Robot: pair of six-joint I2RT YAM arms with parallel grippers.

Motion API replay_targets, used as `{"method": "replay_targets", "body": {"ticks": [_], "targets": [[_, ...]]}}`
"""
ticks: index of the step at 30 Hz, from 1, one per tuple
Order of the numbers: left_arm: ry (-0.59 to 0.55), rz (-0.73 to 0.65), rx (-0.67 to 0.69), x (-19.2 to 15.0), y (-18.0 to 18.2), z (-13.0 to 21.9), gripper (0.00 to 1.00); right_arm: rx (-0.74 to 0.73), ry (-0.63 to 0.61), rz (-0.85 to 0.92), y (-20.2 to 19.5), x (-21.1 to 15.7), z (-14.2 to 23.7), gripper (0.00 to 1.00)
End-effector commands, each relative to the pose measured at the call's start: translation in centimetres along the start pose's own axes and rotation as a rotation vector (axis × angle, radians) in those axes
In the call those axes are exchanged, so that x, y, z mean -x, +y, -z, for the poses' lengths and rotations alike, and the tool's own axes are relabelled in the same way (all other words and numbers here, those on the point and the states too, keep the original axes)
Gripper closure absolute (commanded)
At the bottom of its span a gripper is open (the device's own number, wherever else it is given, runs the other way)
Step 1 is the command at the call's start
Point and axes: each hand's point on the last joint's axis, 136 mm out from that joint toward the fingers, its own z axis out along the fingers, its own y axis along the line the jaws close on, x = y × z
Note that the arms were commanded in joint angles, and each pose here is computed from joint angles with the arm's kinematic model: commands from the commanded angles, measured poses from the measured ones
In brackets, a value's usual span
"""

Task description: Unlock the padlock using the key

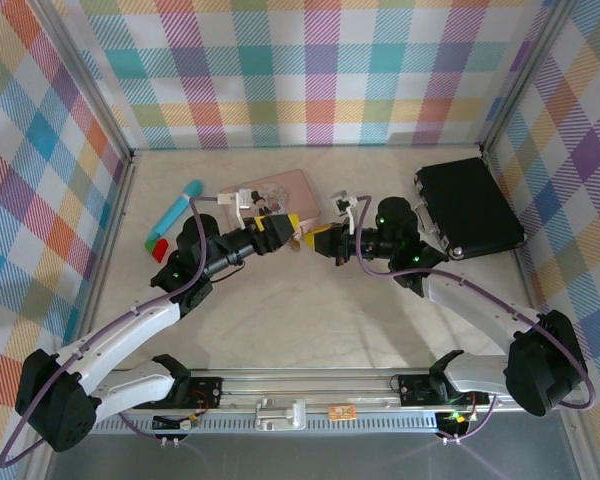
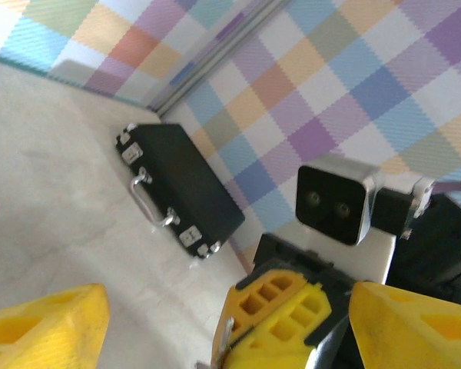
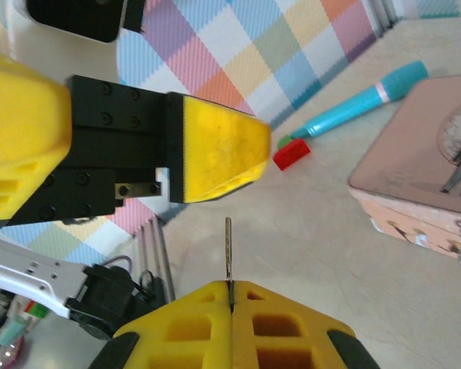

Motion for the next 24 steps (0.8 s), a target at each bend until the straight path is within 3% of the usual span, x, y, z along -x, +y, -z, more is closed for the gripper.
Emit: {"method": "replay_targets", "body": {"ticks": [1,9,17,24], "targets": [[0.053,-0.004,-0.029,-0.2,-1.1,0.1,0.23,-0.026,0.069,0.092,0.3,-0.2,0.3,1.0],[0.119,-0.056,-0.051,-1.4,-1.1,-0.3,0.29,0.092,0.161,0.114,2.0,0.1,-0.6,1.0],[0.109,-0.072,-0.101,-0.9,-2.1,-0.6,0.51,0.126,0.178,0.09,1.9,-0.1,-1.2,1.0],[0.116,-0.074,-0.1,-1.1,-2.1,-0.5,0.99,0.127,0.165,0.084,1.9,0.1,-1.0,1.0]]}}
